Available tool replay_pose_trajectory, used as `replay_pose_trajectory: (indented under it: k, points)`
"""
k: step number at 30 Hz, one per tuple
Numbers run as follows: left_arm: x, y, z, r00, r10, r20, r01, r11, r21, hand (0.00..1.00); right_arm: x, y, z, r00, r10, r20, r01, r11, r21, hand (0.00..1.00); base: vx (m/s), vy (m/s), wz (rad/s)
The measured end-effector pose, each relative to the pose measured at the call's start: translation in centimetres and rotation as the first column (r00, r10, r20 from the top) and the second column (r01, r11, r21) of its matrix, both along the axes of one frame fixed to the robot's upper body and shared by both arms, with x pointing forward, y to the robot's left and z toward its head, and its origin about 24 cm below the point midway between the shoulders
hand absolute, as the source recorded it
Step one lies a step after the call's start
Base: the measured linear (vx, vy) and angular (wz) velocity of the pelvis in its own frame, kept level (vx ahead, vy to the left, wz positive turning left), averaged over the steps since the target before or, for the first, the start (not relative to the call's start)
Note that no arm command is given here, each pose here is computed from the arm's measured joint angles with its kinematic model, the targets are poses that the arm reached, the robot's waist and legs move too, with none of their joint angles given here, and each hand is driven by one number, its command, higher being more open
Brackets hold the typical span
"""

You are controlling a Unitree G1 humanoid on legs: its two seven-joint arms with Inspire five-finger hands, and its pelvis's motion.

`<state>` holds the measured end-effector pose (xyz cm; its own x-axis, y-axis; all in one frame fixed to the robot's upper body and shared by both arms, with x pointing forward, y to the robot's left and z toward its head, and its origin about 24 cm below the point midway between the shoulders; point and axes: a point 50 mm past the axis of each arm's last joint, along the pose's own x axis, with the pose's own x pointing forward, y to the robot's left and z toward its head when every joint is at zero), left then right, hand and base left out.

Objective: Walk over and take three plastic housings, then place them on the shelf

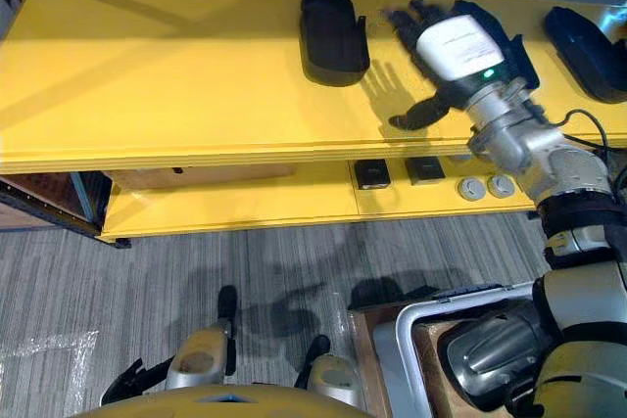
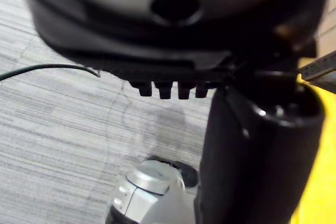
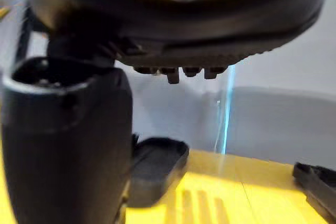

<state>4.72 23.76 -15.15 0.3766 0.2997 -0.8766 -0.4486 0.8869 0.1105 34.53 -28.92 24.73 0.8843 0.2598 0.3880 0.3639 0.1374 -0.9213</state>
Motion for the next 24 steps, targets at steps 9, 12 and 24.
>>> replay_pose_trajectory:
  k: [9, 12, 24]
  points:
    - [-2.0, -0.2, -0.3, 0.998, 0.028, -0.06, -0.027, 1.0, 0.004, 1.0, 1.5, 1.2, -1.1, 0.99, -0.01, -0.143, 0.051, 0.958, 0.284, 1.0, -0.02, -0.006, -0.05]
    - [-2.0, -0.4, -0.4, 0.997, 0.035, -0.061, -0.035, 0.999, 0.003, 1.0, 1.9, 1.9, -2.0, 0.978, 0.021, -0.209, 0.049, 0.944, 0.325, 1.0, 0.0, 0.0, 0.0]
    - [-2.1, -0.9, -0.6, 0.996, 0.062, -0.07, -0.064, 0.998, -0.021, 1.0, 3.5, 3.0, -2.2, 0.968, -0.031, -0.249, 0.131, 0.909, 0.395, 1.0, 0.03, -0.015, 0.03]
